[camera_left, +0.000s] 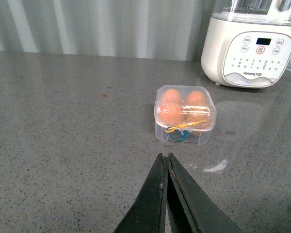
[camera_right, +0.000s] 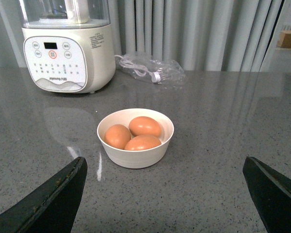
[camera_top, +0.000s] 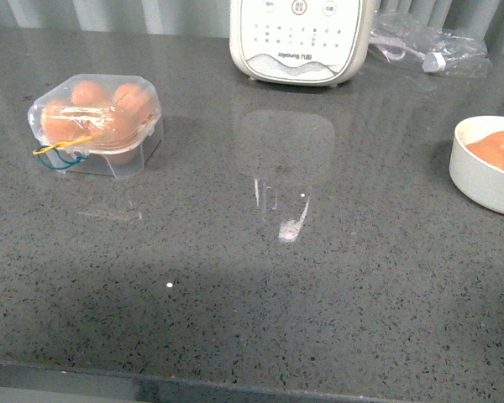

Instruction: Put egg into box

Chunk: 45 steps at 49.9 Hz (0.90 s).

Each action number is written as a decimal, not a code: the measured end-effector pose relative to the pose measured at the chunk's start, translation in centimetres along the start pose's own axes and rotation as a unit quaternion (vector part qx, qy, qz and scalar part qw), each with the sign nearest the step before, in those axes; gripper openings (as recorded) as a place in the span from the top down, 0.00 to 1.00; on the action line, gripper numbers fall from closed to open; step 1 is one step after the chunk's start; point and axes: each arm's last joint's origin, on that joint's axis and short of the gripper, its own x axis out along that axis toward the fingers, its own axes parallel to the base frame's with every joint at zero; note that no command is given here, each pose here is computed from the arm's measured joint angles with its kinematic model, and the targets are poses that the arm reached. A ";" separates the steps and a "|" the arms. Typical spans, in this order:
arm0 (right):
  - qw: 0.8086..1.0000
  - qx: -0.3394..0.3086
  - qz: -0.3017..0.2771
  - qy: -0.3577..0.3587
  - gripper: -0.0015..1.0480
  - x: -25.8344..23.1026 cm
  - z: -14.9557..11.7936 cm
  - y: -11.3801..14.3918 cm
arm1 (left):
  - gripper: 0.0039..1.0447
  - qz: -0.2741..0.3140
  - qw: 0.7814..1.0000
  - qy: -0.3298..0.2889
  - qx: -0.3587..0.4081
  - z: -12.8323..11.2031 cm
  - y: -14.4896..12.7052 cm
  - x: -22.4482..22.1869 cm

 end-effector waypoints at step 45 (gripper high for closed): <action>1.000 0.000 0.000 0.000 0.07 0.0 0.0 0.0 | 0.06 0.000 1.000 0.000 0.000 0.0 0.0 0.0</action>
